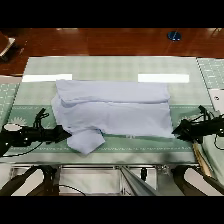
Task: Fold the shirts.
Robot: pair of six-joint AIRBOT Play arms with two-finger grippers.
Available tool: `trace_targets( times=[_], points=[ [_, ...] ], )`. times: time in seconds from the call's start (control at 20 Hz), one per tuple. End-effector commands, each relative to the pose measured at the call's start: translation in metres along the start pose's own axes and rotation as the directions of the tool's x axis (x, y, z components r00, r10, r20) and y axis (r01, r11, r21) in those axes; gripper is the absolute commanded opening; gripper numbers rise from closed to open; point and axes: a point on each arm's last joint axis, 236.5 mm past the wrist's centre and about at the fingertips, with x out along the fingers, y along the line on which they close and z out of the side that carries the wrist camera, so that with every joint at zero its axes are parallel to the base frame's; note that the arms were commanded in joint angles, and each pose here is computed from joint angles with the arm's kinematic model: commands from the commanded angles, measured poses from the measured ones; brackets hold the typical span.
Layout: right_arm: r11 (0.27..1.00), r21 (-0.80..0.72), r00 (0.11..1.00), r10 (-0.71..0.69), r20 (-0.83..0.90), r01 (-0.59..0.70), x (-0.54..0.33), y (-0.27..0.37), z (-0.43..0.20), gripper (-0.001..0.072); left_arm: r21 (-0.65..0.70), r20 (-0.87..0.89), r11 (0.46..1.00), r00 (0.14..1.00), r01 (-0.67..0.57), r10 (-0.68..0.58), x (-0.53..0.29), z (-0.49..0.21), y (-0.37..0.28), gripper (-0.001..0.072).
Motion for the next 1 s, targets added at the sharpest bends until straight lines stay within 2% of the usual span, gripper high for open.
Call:
trace_targets(
  times=[0.0,0.35,0.4,0.5,0.7,0.85,0.95],
  points=[
    [1.000,-0.003,0.998,-0.024,-0.056,0.023,0.014,-0.003,-0.009,0.0409,0.000,-0.003,1.000,1.000,0.005,-0.005,0.000,-0.001,-0.001,0.0021],
    [0.991,0.066,0.991,0.112,0.079,-0.117,0.026,0.023,0.034,0.0393,0.000,0.000,1.000,1.000,0.005,-0.005,0.000,0.000,-0.001,0.0021],
    [0.988,0.055,0.986,0.142,0.084,-0.147,0.025,0.030,0.035,0.0294,-0.001,0.003,1.000,1.000,0.008,-0.008,0.000,0.001,-0.002,0.0021],
    [0.977,-0.026,0.972,0.214,0.095,-0.213,0.019,0.048,0.039,0.0014,0.017,0.008,1.000,1.000,0.014,-0.014,-0.005,0.007,-0.007,0.0021],
    [0.959,-0.151,0.954,0.262,0.145,-0.240,-0.020,0.076,0.065,0.0019,0.149,0.080,0.988,0.996,0.032,-0.045,-0.042,0.054,-0.046,0.0021],
    [0.949,-0.209,0.936,0.279,0.213,-0.235,-0.052,0.096,0.096,0.0019,0.167,0.194,0.986,0.980,0.008,-0.041,-0.073,0.108,-0.070,0.0021],
    [0.943,-0.241,0.934,0.284,0.218,-0.231,-0.057,0.114,0.115,0.0019,0.186,0.194,0.983,0.980,0.008,-0.044,-0.075,0.135,-0.083,0.0021]
  ],
)
